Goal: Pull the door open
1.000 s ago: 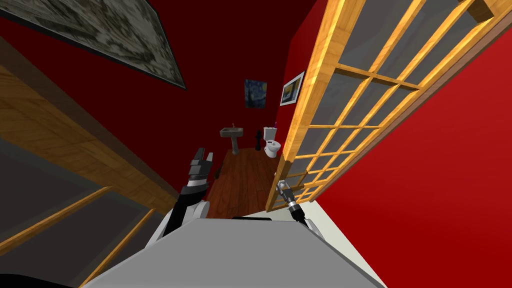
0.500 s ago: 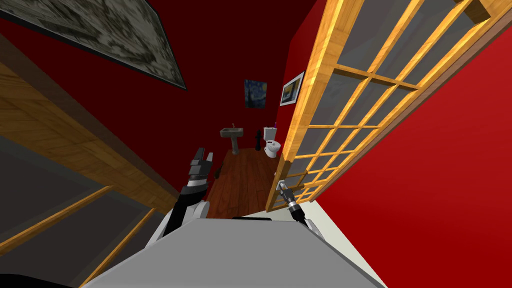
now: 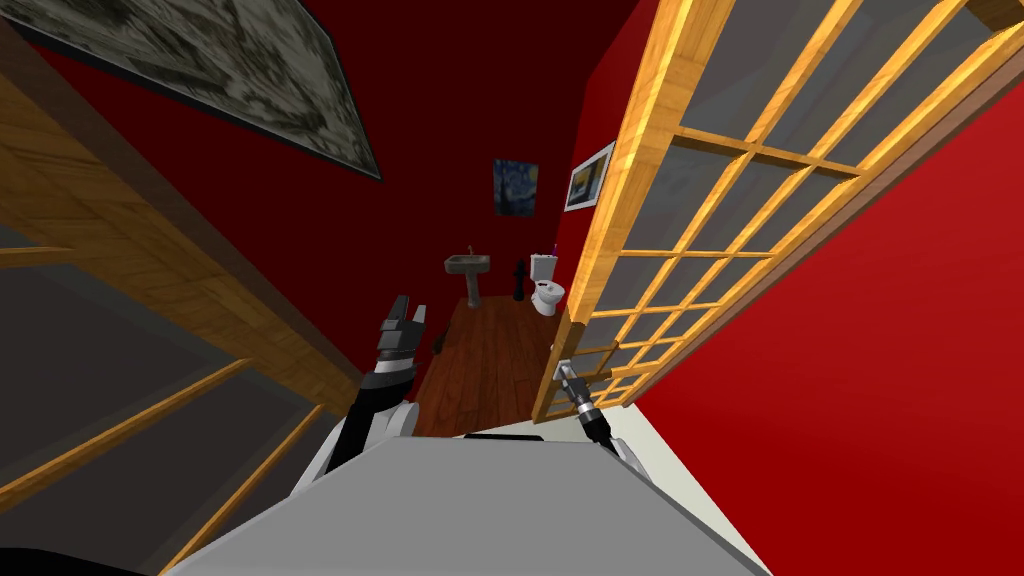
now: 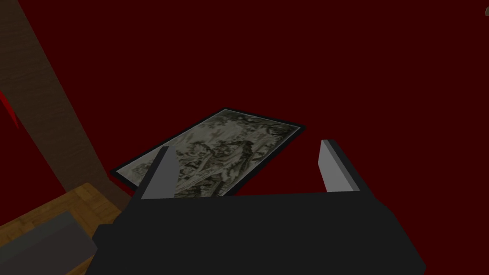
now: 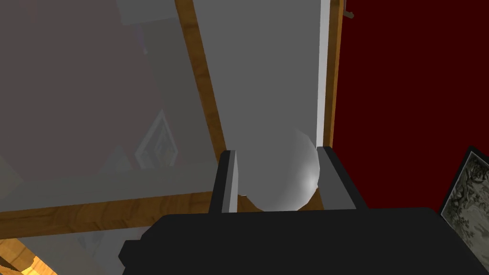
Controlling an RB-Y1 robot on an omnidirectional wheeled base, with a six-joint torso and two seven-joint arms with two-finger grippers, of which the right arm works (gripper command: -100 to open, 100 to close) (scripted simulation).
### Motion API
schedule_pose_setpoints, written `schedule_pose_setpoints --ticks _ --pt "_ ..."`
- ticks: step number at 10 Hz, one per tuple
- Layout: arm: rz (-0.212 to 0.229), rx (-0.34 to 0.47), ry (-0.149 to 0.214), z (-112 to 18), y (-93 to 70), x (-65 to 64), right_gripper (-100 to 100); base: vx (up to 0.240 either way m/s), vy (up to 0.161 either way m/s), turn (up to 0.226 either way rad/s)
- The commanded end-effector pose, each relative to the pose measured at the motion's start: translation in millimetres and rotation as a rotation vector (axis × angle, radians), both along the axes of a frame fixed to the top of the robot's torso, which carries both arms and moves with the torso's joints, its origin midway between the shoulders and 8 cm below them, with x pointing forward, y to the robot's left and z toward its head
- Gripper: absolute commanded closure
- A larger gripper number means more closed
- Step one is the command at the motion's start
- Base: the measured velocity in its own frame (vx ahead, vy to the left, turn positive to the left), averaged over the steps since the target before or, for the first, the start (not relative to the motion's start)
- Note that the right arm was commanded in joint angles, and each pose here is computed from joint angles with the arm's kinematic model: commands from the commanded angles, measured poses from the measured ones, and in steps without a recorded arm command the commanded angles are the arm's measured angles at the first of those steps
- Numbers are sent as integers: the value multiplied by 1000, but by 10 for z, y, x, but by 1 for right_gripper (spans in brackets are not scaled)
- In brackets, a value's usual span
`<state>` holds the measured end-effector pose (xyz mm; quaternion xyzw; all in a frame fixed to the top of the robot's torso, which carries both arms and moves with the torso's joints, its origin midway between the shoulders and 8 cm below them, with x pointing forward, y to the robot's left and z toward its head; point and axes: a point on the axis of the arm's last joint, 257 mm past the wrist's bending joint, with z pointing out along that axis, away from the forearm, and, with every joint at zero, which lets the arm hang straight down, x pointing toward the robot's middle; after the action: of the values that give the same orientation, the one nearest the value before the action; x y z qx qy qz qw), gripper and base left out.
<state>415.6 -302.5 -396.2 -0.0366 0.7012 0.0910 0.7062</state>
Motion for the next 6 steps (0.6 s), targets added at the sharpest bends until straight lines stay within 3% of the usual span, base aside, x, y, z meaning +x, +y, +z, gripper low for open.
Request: schedule_pose_setpoints --ticks 1,6 --pt "0 39 5 -3 21 -2 100 -33 -14 77" --pt "-19 155 16 21 -35 10 100 -36 -13 77"
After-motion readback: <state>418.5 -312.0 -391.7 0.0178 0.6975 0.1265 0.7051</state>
